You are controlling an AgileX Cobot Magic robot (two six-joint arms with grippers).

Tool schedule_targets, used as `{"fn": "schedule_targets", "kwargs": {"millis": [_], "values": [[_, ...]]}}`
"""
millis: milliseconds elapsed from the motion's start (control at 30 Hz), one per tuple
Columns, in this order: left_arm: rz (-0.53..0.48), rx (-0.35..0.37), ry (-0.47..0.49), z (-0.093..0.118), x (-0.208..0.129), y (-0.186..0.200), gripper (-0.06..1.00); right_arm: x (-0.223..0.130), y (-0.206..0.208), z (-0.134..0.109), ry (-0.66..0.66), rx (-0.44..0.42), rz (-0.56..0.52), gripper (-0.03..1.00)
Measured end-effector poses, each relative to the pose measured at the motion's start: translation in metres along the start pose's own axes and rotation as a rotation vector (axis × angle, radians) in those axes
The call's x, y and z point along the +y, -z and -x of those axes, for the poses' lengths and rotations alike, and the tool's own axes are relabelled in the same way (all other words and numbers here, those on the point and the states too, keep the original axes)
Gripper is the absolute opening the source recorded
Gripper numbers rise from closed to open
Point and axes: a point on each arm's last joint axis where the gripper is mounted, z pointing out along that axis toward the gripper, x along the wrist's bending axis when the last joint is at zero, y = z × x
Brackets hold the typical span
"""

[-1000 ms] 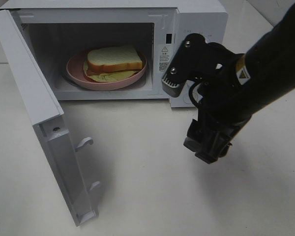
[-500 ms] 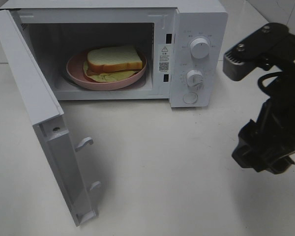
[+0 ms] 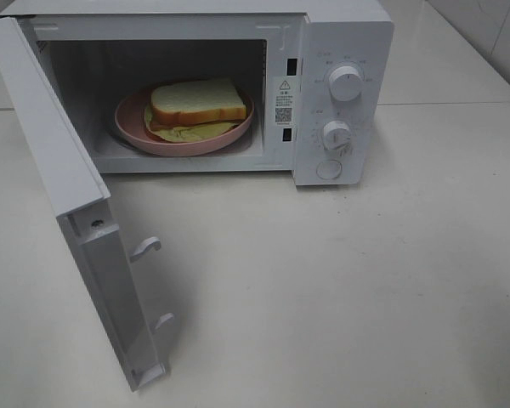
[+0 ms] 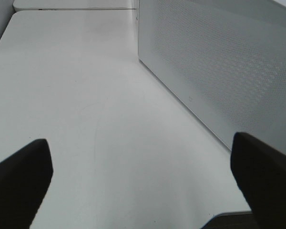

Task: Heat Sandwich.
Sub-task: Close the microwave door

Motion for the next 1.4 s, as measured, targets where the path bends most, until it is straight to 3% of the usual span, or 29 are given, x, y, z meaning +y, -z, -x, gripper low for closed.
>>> {"fn": "schedule_targets", "kwargs": {"millis": [533, 733, 933, 1400], "values": [[0.000, 0.000, 0.000, 0.000, 0.000, 0.000, 0.96, -0.062, 0.043, 0.009, -0.107, 0.032, 0.252, 0.76], [0.000, 0.000, 0.000, 0.000, 0.000, 0.000, 0.96, -0.087, 0.037, 0.015, -0.250, -0.042, 0.291, 0.76], [0.000, 0.000, 0.000, 0.000, 0.000, 0.000, 0.96, -0.111, 0.034, 0.014, -0.382, -0.133, 0.432, 0.76], [0.000, 0.000, 0.000, 0.000, 0.000, 0.000, 0.96, -0.137, 0.016, 0.004, -0.522, -0.262, 0.604, 0.76]]}}
